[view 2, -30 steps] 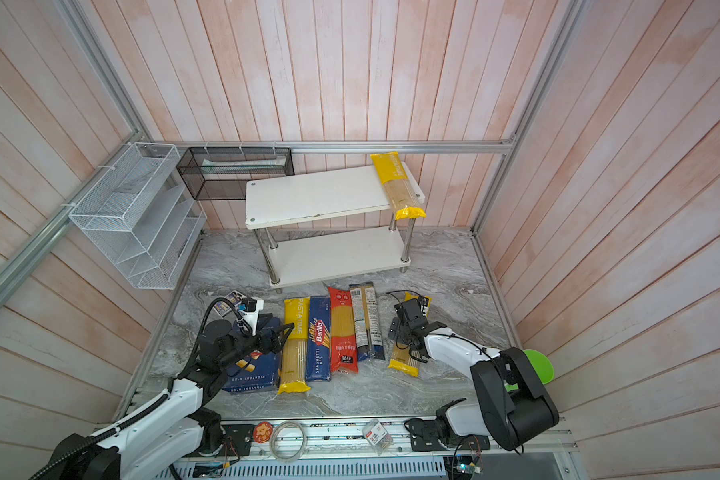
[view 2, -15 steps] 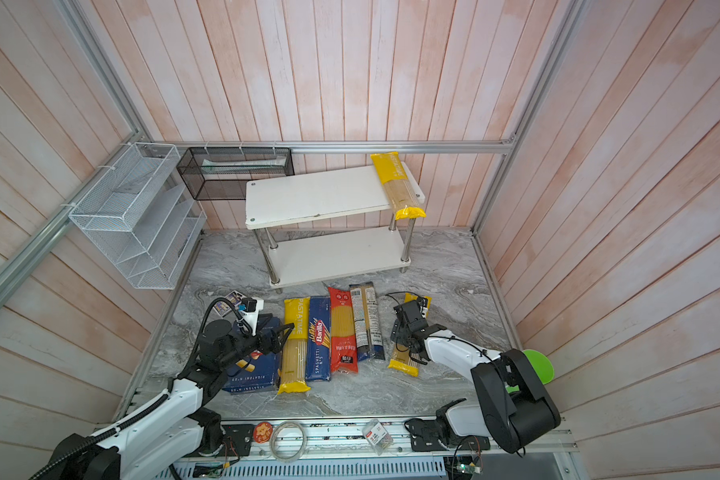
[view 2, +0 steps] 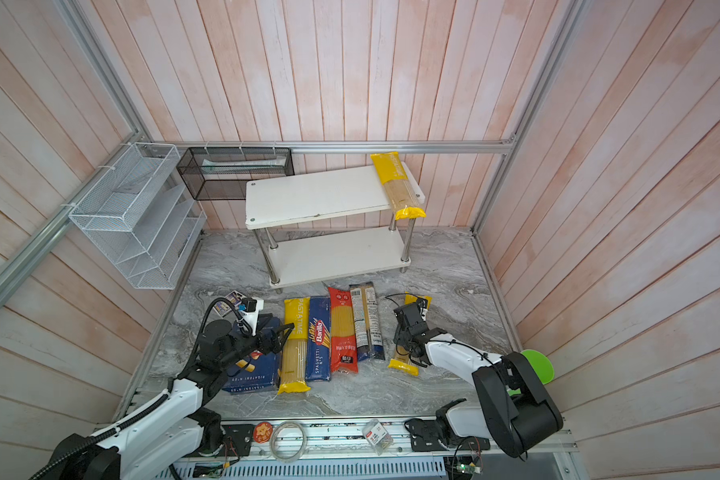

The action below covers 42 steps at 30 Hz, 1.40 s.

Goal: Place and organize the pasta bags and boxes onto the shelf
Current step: 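Lift the second yellow bag upright with the right gripper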

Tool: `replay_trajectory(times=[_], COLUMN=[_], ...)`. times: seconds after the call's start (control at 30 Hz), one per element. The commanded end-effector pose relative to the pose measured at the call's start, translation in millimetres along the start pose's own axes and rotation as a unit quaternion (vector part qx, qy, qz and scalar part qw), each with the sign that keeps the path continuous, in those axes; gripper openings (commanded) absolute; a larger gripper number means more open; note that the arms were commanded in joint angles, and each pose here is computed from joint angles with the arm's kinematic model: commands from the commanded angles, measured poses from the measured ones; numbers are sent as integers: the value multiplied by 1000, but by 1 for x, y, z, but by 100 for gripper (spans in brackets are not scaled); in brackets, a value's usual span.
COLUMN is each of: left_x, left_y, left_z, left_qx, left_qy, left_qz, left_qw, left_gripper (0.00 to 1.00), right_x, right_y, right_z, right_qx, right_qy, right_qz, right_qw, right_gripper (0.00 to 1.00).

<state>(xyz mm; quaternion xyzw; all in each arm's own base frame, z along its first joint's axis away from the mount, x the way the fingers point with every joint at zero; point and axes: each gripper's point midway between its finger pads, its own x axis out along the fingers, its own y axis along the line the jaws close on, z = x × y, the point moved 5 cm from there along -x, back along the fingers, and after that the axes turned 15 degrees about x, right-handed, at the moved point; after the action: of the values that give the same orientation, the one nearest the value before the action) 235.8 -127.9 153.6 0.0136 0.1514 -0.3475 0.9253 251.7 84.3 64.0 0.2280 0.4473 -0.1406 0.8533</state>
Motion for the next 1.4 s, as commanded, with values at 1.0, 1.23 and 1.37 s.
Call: replay_trajectory(times=[1.0,1.23,1.37], left_x=[1,1,1], left_y=[-4,-4,-3], left_z=[6,6,6], left_qx=[8,8,8], left_qy=[-12,-12,-13], left_qz=[-13,-13,-13], left_qw=[1000,1000,1000], left_gripper=[100,100,100], right_x=[-64,-95,-120], right_y=[30,48,60], right_z=[32,49,62], right_qx=[-33,-58,-65], right_qy=[-45,-62,-76], right_qz=[108,157,189], right_qw=[993,984,977], right_gripper=[10,8,8])
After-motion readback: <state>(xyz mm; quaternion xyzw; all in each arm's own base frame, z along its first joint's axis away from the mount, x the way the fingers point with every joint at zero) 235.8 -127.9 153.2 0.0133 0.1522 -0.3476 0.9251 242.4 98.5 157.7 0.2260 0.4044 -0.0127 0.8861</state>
